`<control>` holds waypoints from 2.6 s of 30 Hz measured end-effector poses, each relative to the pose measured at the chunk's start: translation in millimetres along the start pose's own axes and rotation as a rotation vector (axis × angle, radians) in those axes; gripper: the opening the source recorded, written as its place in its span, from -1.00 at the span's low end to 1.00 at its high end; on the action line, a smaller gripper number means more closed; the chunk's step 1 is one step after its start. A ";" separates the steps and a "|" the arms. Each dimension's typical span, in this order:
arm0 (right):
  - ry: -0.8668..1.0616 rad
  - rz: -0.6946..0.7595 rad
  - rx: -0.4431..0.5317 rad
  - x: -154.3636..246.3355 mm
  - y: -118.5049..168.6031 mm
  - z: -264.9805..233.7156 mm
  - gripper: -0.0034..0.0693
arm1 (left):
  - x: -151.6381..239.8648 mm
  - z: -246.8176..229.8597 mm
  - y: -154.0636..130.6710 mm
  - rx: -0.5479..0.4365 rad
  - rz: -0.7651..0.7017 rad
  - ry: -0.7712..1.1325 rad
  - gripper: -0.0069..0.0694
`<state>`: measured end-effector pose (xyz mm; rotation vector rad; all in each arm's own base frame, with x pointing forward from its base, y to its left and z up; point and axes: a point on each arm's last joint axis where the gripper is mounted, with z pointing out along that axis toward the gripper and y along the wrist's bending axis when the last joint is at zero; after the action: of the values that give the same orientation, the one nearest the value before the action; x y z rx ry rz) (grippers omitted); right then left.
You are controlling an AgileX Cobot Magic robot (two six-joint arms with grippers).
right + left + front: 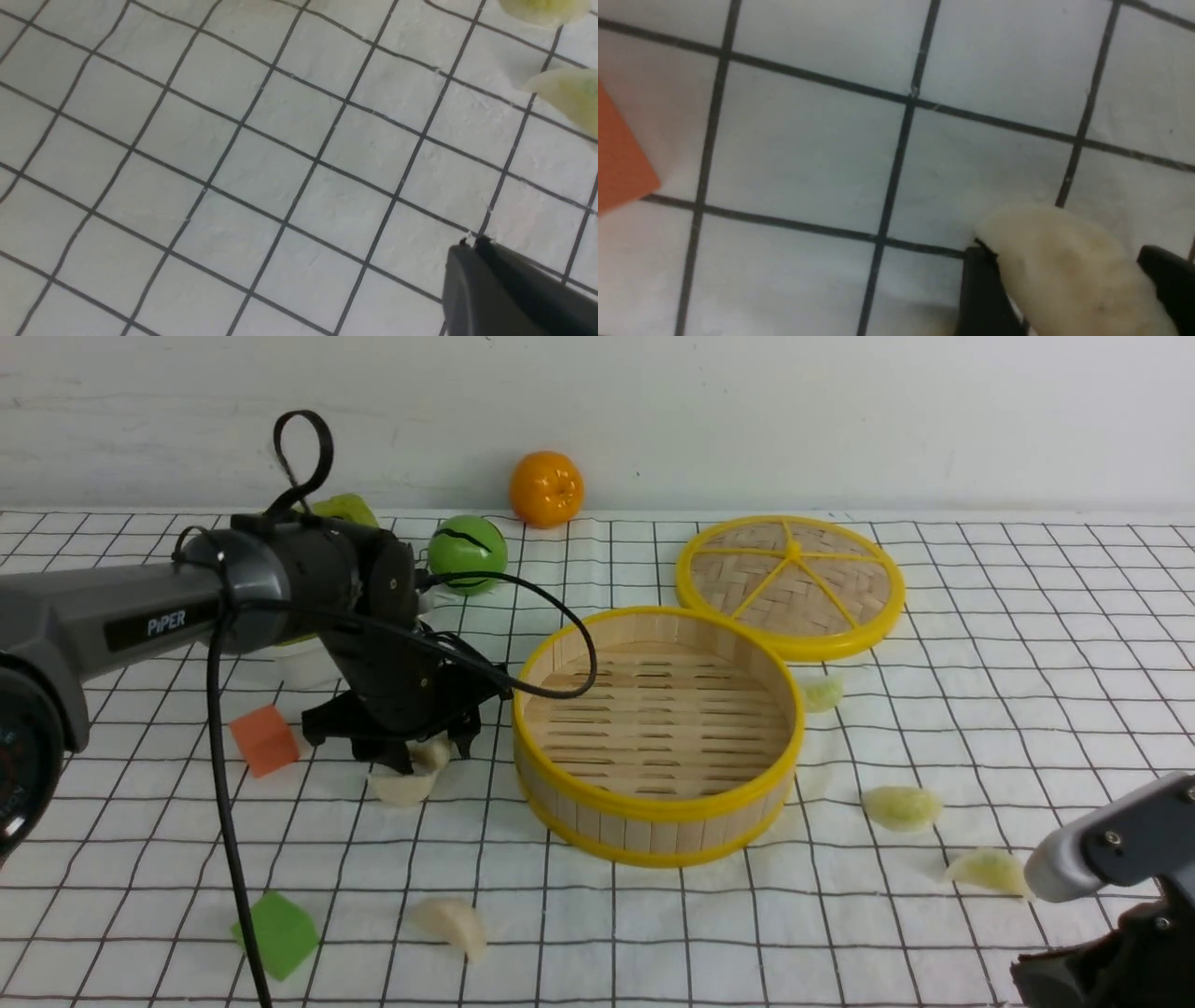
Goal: Put the dumplings into the steamer on the table with the white tablecloth.
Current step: 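Reach for and grasp a dumpling on the table with the left gripper, then place the dumpling into the bamboo steamer basket with the left gripper, then reach for and grasp a dumpling on the table with the left gripper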
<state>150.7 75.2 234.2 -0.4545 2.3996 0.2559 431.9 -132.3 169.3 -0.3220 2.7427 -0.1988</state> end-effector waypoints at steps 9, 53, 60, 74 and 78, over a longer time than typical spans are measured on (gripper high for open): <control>-0.007 0.000 -0.001 -0.7 0.0 0.0 -0.86 | -7.0 -11.4 -3.1 -0.016 0.115 0.016 -0.04; -0.036 -0.003 -0.001 -3.3 0.1 -0.1 -0.75 | 6.1 -10.4 -119.5 0.298 0.422 -0.256 0.39; -0.037 -0.003 -0.001 -3.4 0.1 -0.1 -0.73 | -14.1 -87.9 -127.0 0.369 0.395 -0.381 0.53; -0.037 0.006 -0.006 -3.3 0.5 -0.1 -0.71 | -29.1 -150.9 -29.9 -0.006 0.219 -0.178 0.28; -0.038 0.007 -0.006 -3.4 0.5 -0.1 -0.70 | -7.3 -108.4 -5.6 -0.067 0.170 -0.053 0.17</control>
<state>152.9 76.5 236.5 -0.4403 2.3646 0.2727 398.7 -125.6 272.7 -0.1084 2.7105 -0.0526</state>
